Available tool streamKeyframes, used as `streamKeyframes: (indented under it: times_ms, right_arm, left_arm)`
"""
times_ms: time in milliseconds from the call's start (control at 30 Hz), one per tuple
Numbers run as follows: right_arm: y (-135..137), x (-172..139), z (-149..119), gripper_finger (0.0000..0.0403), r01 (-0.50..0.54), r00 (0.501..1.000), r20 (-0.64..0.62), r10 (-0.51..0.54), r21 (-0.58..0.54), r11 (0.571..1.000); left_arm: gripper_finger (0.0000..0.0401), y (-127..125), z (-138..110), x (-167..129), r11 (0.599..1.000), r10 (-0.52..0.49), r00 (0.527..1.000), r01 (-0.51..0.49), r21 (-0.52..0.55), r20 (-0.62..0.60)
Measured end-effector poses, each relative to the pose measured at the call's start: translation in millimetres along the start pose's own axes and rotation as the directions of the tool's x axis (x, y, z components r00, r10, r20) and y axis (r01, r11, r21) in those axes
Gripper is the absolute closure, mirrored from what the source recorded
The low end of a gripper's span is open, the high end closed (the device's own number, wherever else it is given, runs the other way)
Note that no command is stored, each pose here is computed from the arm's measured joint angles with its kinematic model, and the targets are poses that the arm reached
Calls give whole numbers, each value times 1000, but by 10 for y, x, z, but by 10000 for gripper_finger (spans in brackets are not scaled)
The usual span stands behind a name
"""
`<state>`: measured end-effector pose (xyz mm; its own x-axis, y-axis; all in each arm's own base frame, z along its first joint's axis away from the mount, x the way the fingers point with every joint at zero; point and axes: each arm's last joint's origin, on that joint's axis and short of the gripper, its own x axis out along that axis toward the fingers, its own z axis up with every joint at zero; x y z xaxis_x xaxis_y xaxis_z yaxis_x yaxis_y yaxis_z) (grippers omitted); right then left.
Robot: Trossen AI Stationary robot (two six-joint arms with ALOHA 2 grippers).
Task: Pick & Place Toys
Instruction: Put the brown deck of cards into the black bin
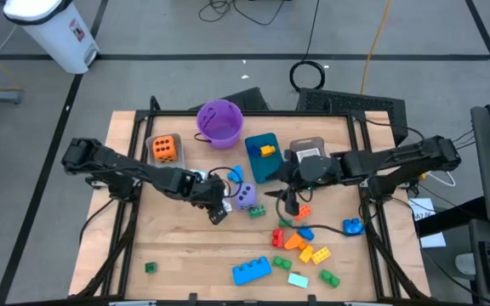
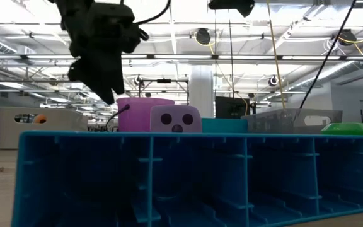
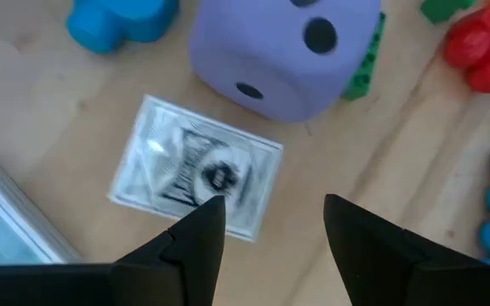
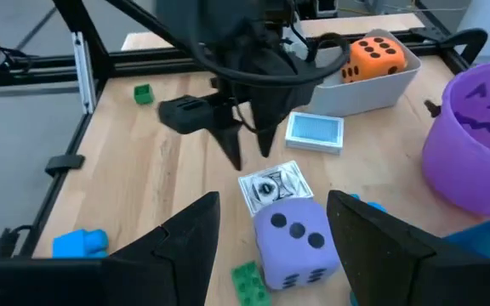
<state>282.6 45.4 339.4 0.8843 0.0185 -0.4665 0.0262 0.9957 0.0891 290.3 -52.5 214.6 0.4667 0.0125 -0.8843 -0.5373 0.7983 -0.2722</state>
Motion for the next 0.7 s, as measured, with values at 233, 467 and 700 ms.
streamKeyframes:
  times_ms: [233, 467, 700]
  right_arm:
    - [-74, -153, -250, 193, 28, 1000, 8, -29, 103, 994]
    - [-143, -207, -568, 193, 26, 997, 60, -43, 263, 964]
    - [-184, -265, -708, 193, 5, 984, 170, -55, 284, 959]
  left_arm:
    - [192, 114, 116, 13, 999, -44, 998, 45, 8, -44]
    - [192, 188, 165, 19, 820, -56, 996, 5, -573, -72]
    - [192, 260, 225, 22, 751, 77, 996, -32, -659, 40]
